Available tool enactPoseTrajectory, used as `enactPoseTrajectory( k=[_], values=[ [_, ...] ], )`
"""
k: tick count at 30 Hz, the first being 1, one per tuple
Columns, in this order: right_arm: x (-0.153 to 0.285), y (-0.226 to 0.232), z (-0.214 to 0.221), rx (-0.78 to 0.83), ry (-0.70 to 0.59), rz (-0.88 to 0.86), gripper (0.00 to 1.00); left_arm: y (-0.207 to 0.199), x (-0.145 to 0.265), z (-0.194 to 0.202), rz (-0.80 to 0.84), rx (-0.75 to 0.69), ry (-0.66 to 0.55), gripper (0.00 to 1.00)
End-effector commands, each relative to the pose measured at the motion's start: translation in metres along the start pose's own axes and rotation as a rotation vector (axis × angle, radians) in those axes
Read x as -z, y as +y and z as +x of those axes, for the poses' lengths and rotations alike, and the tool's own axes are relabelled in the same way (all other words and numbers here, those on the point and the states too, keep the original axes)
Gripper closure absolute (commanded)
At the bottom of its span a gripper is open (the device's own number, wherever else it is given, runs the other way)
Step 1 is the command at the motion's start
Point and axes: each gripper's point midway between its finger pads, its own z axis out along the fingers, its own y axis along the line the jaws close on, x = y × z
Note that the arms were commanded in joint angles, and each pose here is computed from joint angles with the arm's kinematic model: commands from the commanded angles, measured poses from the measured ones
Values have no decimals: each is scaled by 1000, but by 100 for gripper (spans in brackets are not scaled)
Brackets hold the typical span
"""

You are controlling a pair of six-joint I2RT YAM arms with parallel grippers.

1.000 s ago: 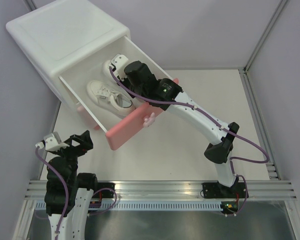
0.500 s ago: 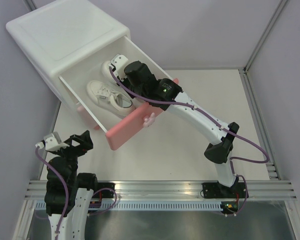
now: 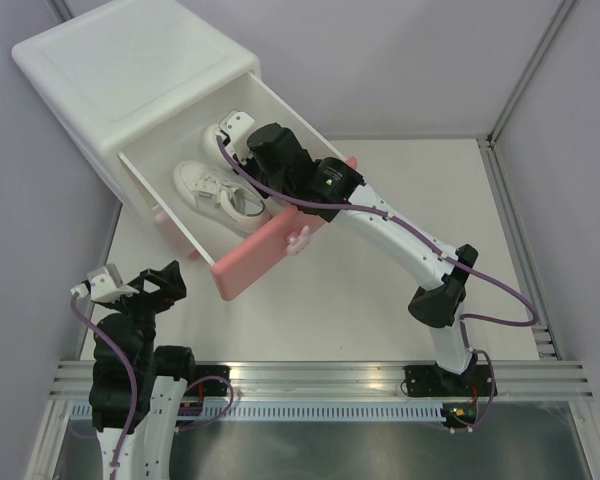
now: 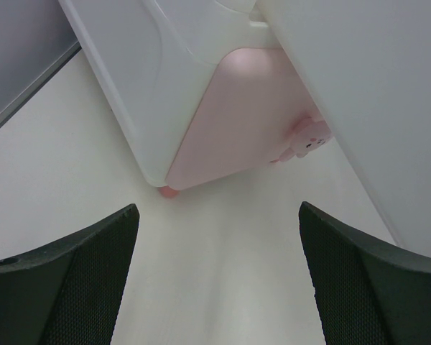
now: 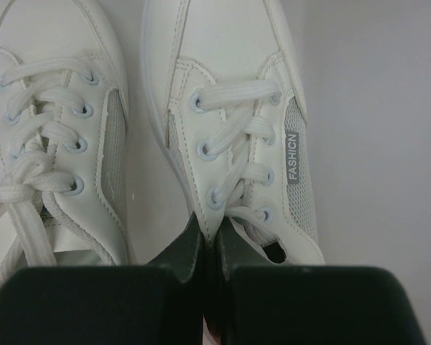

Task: Place and organize the shoes in the shoe cabinet

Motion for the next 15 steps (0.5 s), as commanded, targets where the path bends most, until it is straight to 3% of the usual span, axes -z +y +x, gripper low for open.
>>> enactPoseTrajectory(
  k=[1, 11, 14, 15],
  values=[
    [23, -8, -29, -13, -91, 9, 96, -6, 7, -13, 45, -19, -67, 6],
    [19, -6, -26, -16, -84, 8, 90, -6, 7, -13, 47, -19, -70, 6],
    [18, -6, -25, -16, -82, 9, 82, -6, 7, -13, 47, -19, -70, 6],
    [18, -6, -26, -18, -84, 8, 74, -6, 7, -13, 47, -21, -71, 6]
  ],
)
